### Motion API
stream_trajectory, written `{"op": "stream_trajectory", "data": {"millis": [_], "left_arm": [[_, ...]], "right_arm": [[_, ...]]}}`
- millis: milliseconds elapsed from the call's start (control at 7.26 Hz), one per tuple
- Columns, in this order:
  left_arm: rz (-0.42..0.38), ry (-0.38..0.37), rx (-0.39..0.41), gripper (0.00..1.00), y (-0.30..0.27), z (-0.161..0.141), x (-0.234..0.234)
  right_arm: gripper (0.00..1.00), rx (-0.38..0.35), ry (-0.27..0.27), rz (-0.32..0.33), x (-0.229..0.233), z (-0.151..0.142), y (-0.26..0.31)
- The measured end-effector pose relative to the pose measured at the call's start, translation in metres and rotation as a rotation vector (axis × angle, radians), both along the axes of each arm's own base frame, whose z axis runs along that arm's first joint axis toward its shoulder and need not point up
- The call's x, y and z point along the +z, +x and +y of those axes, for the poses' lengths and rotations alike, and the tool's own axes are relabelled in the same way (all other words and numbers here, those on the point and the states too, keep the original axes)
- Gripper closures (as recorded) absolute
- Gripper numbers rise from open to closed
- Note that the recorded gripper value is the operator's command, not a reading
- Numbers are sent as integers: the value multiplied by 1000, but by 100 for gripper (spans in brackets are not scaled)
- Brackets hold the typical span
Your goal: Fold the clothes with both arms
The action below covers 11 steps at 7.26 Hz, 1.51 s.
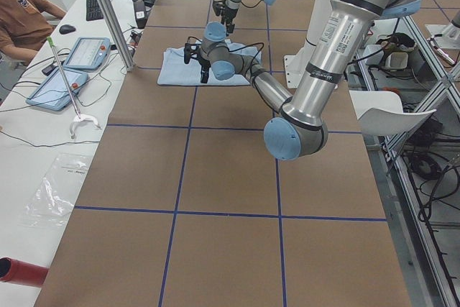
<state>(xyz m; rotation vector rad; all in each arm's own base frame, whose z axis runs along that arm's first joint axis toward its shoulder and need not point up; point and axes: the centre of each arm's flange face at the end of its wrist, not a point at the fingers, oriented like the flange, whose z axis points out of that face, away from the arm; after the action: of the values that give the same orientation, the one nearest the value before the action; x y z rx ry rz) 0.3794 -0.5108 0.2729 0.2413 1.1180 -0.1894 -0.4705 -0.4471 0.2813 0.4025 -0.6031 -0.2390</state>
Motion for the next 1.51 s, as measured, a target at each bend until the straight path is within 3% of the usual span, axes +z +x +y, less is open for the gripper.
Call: {"op": "stream_trajectory", "data": {"millis": [275, 689, 1239, 1515], "left_arm": [[-5, 0, 5, 0, 4, -1, 5], [-10, -2, 7, 0, 6, -2, 8], [-13, -7, 9, 0, 9, -3, 10], [-12, -10, 15, 0, 14, 0, 9]], "right_arm": [[0, 12, 10, -12, -31, -34, -52], [0, 2, 32, -15, -18, -52, -92], [0, -36, 27, 36, 19, -44, -94], [0, -58, 50, 65, 38, -61, -60]]}}
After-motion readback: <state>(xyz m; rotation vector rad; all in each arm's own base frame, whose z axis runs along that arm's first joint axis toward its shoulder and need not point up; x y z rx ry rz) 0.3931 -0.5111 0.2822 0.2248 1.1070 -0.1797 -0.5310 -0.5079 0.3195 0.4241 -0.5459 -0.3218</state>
